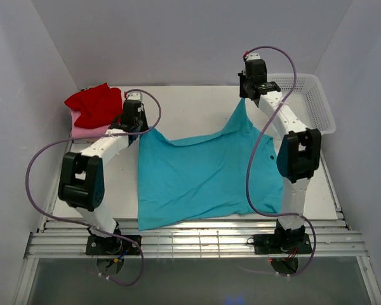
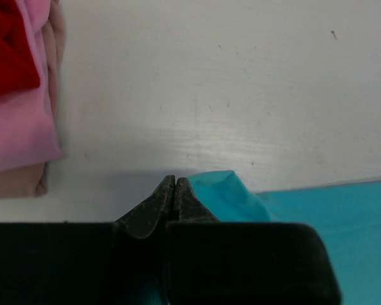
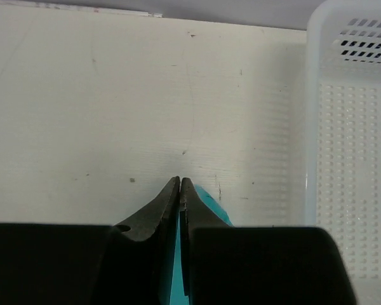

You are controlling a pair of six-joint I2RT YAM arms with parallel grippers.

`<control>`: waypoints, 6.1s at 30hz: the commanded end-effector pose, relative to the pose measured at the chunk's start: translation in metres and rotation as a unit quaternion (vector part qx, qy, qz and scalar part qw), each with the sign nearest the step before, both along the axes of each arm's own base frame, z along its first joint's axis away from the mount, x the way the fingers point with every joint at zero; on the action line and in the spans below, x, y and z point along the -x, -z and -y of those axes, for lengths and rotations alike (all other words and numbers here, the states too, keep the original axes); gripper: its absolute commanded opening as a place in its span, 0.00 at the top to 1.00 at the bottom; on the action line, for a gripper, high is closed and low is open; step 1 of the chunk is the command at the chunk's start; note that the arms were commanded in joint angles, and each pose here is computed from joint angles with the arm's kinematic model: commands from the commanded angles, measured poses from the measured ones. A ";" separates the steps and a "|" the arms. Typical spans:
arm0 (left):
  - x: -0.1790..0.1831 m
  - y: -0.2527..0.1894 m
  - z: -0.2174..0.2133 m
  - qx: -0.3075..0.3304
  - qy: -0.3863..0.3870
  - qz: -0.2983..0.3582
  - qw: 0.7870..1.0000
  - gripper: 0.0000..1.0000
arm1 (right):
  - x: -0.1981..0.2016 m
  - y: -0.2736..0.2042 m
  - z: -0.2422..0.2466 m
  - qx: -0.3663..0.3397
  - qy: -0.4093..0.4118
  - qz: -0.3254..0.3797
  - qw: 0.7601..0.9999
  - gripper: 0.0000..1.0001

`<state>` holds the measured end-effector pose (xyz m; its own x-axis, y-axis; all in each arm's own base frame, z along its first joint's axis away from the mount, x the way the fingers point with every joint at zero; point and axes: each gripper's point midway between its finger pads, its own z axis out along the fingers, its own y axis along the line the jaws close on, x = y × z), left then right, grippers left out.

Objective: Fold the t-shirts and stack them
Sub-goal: Flatten the tshirt out, then fold the tshirt

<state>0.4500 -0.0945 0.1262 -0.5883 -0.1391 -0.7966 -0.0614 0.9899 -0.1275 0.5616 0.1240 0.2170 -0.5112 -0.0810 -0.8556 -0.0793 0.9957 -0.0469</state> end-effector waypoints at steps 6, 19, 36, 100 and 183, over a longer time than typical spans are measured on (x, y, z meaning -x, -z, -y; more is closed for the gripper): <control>-0.090 0.018 -0.017 -0.047 0.004 0.052 0.998 1.00 | -0.058 -0.008 0.016 0.014 0.032 0.062 0.997 0.92; -0.051 0.001 -0.035 -0.063 0.021 0.055 0.996 1.00 | 0.003 -0.005 0.054 0.060 0.076 0.013 0.995 0.92; 0.017 0.048 -0.046 -0.100 0.014 -0.017 0.995 1.00 | 0.137 0.017 0.089 0.085 0.113 -0.119 0.983 0.92; 0.045 0.050 -0.015 -0.176 -0.075 -0.041 0.981 0.95 | 0.106 0.142 0.053 0.077 0.056 -0.226 0.970 0.92; 0.033 0.100 0.041 -0.044 0.004 -0.074 0.996 0.84 | 0.098 0.162 0.076 0.010 0.085 -0.217 0.972 0.64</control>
